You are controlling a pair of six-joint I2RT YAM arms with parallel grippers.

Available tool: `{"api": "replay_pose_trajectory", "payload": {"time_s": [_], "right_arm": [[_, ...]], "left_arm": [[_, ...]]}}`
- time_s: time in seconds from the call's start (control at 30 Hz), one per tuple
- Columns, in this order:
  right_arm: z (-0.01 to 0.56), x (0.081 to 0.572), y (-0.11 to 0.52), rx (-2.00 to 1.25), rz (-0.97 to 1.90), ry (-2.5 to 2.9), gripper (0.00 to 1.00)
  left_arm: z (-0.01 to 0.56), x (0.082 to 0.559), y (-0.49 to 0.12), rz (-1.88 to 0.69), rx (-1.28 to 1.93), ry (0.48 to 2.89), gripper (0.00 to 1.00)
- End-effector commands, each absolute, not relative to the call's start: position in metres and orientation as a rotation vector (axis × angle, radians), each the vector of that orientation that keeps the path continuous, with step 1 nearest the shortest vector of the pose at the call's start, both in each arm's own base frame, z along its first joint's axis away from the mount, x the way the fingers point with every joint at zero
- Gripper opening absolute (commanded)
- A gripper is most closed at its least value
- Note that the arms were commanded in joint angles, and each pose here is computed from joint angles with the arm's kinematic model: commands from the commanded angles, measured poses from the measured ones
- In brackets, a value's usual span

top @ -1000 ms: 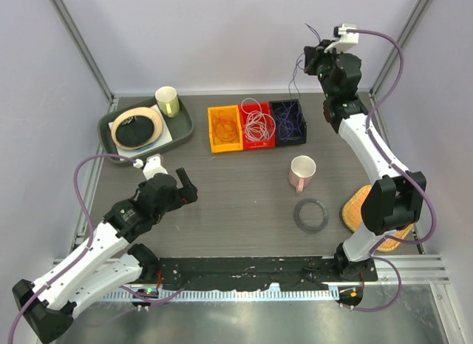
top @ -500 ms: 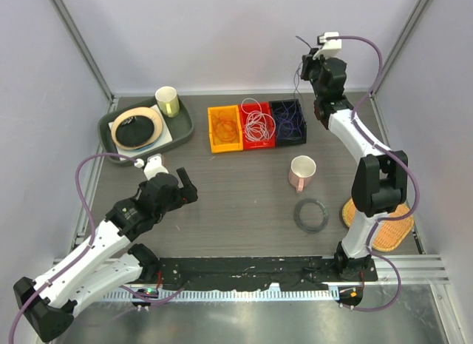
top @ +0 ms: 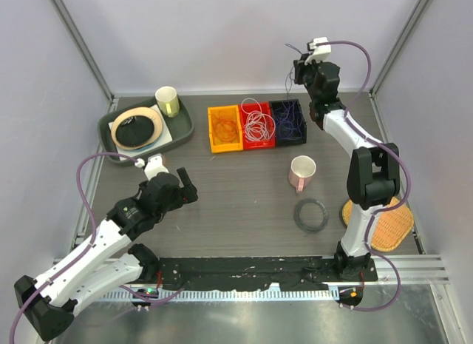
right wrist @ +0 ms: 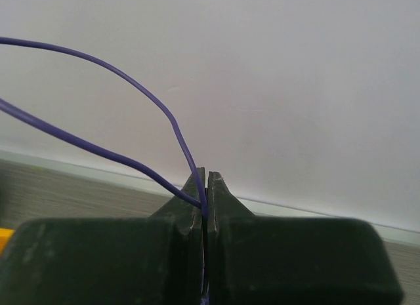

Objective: Untangle the cables
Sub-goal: Place the cable in the bin.

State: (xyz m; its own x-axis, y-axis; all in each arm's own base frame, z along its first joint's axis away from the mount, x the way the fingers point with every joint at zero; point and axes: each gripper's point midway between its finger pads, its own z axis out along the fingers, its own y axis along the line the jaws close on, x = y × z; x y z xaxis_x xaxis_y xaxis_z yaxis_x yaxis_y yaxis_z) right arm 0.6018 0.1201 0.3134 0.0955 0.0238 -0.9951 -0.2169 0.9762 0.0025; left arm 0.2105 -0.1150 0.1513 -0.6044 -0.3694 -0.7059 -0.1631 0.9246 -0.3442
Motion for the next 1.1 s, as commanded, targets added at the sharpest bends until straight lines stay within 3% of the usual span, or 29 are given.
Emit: {"api": "replay_pose_trajectory", "payload": {"time_s": [0.0, 0.2, 0.4, 0.77, 1.07], "right_arm": [[0.402, 0.565, 0.128, -0.185, 0.284, 1.304, 0.01], [0.453, 0.518, 0.137, -0.179, 0.417, 1.241, 0.01], [0.481, 0.505, 0.121, -0.177, 0.310, 1.200, 0.01], [0.467, 0.527, 0.076, -0.126, 0.000, 1.262, 0.01], [0.443, 0.556, 0.069, -0.117, -0.060, 1.248, 0.01]], "left_arm": [[0.160, 0.218, -0.114, -0.306, -0.394, 2.178, 1.00], [0.160, 0.217, -0.113, -0.311, -0.395, 2.177, 1.00], [0.160, 0.217, -0.115, -0.322, -0.393, 2.176, 1.00], [0.162, 0.218, -0.114, -0.316, -0.391, 2.172, 1.00], [0.162, 0.219, -0.112, -0.303, -0.395, 2.168, 1.00]]}}
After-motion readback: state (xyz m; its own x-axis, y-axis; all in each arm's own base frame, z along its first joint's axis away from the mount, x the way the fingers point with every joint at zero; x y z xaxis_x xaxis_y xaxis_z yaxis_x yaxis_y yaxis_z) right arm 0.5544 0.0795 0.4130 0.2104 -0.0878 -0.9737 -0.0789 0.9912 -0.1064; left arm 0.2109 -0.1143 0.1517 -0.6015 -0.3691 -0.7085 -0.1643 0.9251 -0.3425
